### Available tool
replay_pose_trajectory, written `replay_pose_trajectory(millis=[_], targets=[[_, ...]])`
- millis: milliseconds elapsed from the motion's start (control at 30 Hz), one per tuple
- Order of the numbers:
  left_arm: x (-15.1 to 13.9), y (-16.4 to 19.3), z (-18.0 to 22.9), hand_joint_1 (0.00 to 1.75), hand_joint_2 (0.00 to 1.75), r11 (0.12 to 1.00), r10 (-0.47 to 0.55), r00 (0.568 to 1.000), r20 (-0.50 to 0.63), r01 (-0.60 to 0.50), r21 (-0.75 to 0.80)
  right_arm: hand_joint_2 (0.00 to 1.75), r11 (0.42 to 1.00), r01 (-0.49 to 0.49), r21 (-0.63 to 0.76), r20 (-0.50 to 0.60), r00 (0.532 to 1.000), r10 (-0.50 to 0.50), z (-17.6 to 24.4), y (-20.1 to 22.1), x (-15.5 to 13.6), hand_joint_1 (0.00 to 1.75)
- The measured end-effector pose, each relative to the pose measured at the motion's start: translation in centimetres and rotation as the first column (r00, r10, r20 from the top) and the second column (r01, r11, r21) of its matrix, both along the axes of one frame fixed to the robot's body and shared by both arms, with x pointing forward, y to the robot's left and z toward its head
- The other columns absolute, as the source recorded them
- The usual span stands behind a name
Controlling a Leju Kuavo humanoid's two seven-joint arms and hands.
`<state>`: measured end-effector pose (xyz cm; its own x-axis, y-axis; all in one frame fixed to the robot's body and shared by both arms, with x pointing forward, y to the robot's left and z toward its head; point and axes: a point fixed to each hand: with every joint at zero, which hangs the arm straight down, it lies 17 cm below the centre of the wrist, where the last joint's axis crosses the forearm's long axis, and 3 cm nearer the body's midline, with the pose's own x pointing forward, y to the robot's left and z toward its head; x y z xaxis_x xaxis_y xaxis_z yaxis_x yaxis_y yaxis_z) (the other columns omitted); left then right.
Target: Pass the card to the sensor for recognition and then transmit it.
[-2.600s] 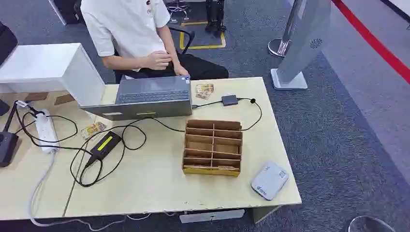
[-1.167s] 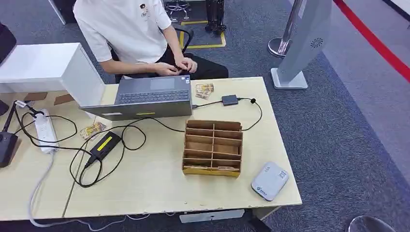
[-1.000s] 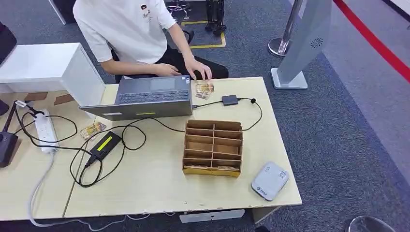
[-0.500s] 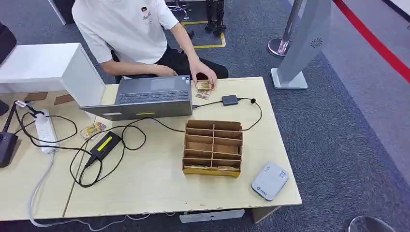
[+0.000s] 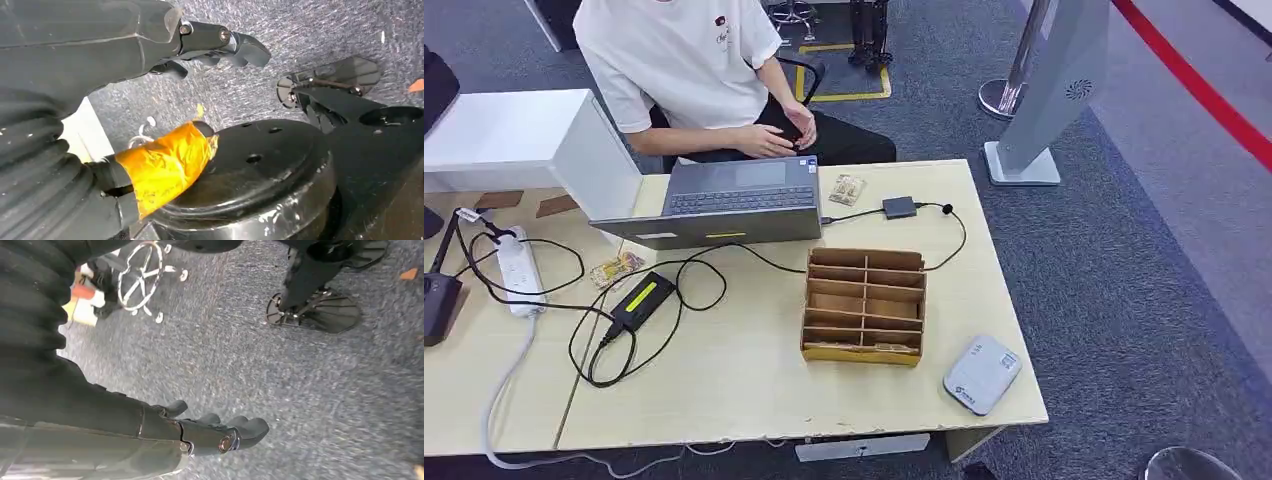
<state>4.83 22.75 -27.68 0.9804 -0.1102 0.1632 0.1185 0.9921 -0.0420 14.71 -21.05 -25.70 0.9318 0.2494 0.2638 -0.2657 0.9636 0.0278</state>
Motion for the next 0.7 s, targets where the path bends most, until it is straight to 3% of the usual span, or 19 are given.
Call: replay_pose_trajectory(millis=[300, 367, 433, 700], targets=[[-0.4, -0.5, -0.1, 0.00, 1.75, 0.998, -0.063, 0.995, -0.077, 0.064, 0.011, 1.75, 0.984, -0.175, -0.043, -0.015, 0.985, 0.174, 1.8, 1.7, 4.8, 0.00], [-1.1, -0.6, -0.1, 0.00, 1.75, 0.999, 0.036, 0.989, -0.143, -0.037, -0.001, 1.75, 0.980, -0.191, -0.052, -0.122, 0.975, 0.183, 1.4, 1.3, 2.9, 0.00], [-1.5, -0.5, -0.2, 0.00, 1.75, 0.998, 0.060, 0.986, -0.155, -0.061, -0.002, 1.75, 0.982, -0.186, -0.045, -0.166, 0.970, 0.176, 1.0, 1.2, 1.1, 0.00], [-1.9, 0.4, -0.3, 0.00, 1.75, 0.999, 0.048, 0.993, -0.105, -0.047, 0.011, 1.75, 0.997, -0.080, -0.006, -0.130, 0.988, 0.078, -0.3, 1.0, -2.5, 0.00]])
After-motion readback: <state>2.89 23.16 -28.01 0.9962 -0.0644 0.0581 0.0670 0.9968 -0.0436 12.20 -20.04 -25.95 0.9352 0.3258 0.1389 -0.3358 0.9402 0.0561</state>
